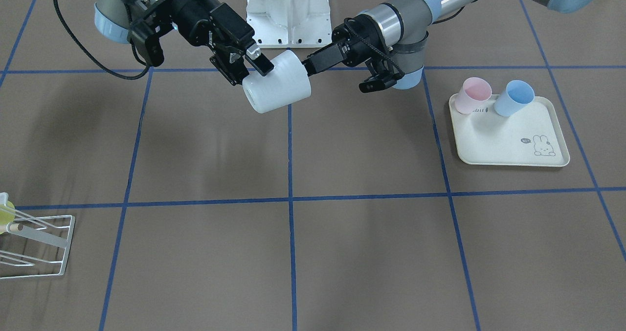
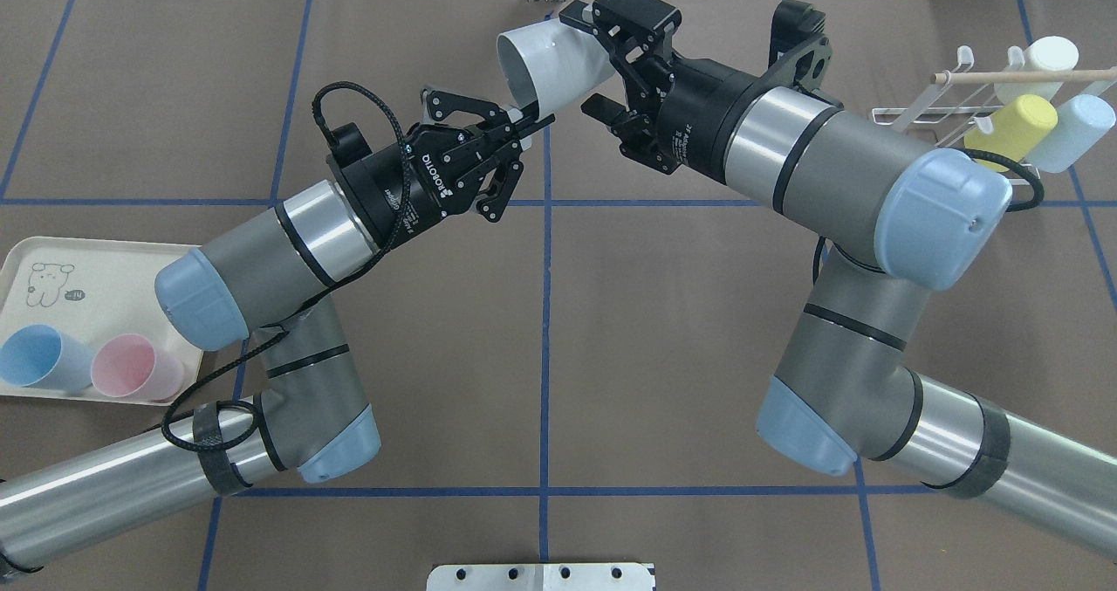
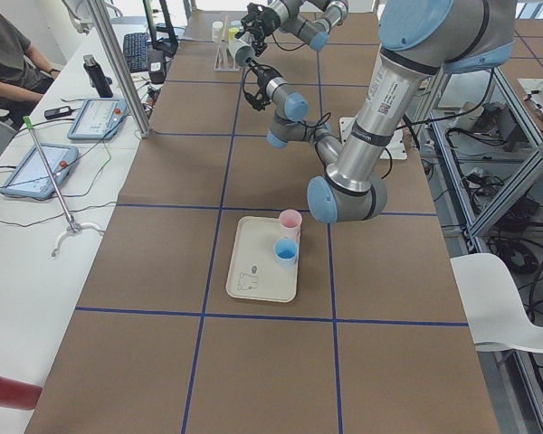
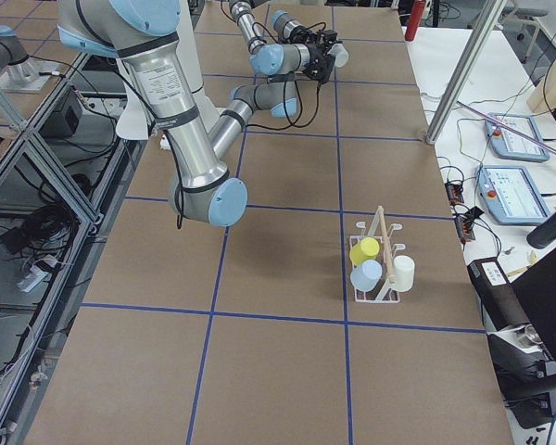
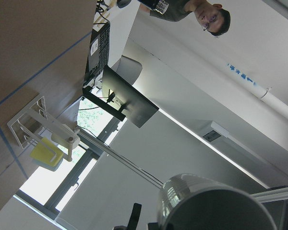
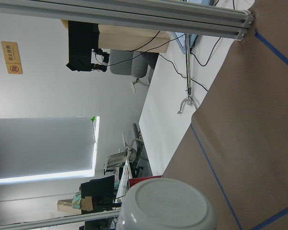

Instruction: Transfer IKEA cup to right arm and place on rack

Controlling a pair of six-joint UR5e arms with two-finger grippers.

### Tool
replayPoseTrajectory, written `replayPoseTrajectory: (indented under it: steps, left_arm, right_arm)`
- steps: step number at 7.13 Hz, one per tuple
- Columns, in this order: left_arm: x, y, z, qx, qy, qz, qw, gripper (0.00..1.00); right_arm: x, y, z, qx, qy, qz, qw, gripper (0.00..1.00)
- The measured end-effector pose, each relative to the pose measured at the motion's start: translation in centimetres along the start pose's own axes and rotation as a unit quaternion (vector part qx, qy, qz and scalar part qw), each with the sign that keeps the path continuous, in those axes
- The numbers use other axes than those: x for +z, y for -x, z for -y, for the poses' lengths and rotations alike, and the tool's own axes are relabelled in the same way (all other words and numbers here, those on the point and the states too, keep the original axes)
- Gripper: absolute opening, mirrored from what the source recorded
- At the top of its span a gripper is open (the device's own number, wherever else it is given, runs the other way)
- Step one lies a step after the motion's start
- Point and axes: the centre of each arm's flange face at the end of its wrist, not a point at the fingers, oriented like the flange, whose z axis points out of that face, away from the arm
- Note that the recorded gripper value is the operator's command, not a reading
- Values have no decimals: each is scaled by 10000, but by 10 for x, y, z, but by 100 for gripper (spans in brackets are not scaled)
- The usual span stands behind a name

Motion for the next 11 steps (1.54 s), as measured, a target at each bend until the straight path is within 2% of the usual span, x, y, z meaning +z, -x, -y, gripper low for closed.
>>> replayPoseTrajectory:
  steps: [9,10,11]
  left_arm:
    - [-1,18,-18,-170,52,-20,9998,0]
    - [-2,19,-20,-182,59,-19,9998,0]
    - [-1,20,-21,-194,71,-18,9998,0]
  right_arm:
    - [1,-1,1,4,-11,-17,10000,98]
    - [1,-2,1,3,-11,-21,10000,78]
    - [2,-2,1,9,-13,-23,10000,12]
